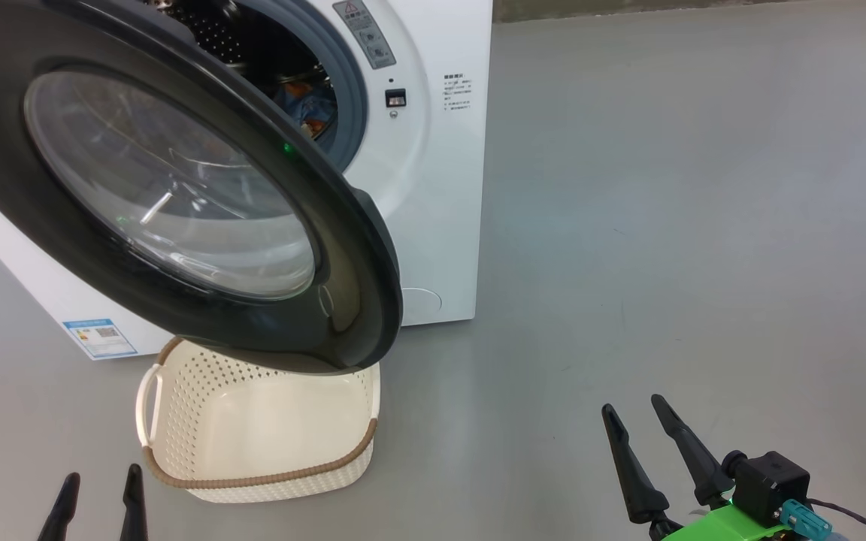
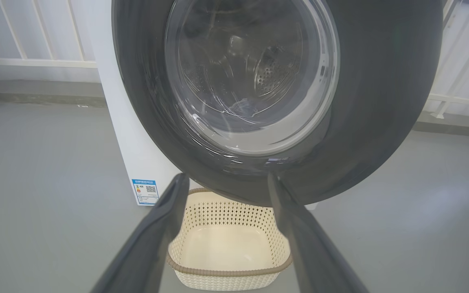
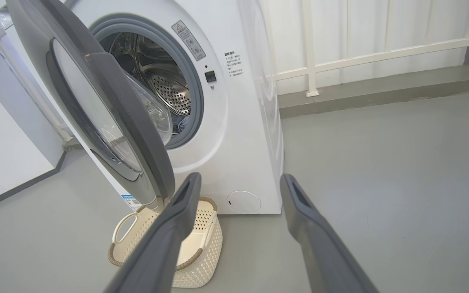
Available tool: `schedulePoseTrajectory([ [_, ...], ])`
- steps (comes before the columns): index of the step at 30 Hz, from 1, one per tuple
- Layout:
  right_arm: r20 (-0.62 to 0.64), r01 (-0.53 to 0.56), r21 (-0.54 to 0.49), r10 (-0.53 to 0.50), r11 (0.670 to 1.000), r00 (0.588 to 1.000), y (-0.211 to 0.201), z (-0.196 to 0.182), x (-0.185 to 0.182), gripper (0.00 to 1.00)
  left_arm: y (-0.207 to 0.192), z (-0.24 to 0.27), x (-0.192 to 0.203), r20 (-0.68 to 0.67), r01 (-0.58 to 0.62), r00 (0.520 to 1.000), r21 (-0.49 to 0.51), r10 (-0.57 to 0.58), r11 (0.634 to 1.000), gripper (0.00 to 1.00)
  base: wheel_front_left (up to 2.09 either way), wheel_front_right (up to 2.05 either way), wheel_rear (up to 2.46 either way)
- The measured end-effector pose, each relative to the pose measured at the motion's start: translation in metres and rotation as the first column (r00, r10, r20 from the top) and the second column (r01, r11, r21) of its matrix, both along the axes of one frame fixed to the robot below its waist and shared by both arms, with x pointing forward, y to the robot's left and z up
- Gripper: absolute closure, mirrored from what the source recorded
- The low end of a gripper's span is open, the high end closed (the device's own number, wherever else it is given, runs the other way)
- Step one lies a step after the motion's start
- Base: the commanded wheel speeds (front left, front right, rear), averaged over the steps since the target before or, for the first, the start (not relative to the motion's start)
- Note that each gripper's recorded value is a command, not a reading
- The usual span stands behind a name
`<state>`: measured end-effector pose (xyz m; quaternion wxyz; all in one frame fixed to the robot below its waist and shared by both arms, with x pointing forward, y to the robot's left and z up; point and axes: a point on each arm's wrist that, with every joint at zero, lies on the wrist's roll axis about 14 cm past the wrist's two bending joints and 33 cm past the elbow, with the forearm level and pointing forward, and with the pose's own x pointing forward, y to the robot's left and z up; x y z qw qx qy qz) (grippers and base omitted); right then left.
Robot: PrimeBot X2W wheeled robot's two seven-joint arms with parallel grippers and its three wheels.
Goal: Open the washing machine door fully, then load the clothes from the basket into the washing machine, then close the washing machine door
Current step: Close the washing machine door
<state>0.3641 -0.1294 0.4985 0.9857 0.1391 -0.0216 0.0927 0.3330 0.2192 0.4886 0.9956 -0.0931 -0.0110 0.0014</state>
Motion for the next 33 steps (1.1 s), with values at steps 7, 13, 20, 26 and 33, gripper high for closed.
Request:
schedulePoseTrajectory([
  [7,0.001,-0.009,0.000,0.009,1.000,1.000,0.003,0.000,0.001,0.00,0.000,0.000,-0.003,0.000,-0.005,1.000,0.002,0.005,1.000,0.00,0.00,0.00,0.00],
  [13,0.000,-0.009,-0.001,0.009,1.000,1.000,0.003,0.000,0.001,0.00,0.000,-0.003,-0.007,-0.011,-0.005,1.000,0.000,0.005,1.000,0.00,0.00,0.00,0.00],
  [20,-0.006,-0.006,-0.009,0.006,1.000,1.000,0.002,-0.002,0.001,1.00,0.000,-0.004,-0.007,-0.012,-0.006,1.000,-0.008,0.006,1.000,0.00,0.00,0.00,0.00],
  [26,0.029,0.004,0.011,-0.004,1.000,1.000,-0.001,0.009,0.004,1.00,-0.001,-0.003,-0.006,-0.010,-0.007,1.000,-0.013,0.007,1.000,0.00,0.00,0.00,0.00],
  [33,0.256,-0.024,0.038,0.013,0.999,0.967,0.006,0.083,0.007,1.00,0.000,-0.005,-0.003,-0.016,-0.009,1.000,-0.022,0.009,1.000,0.00,0.00,0.00,0.00],
])
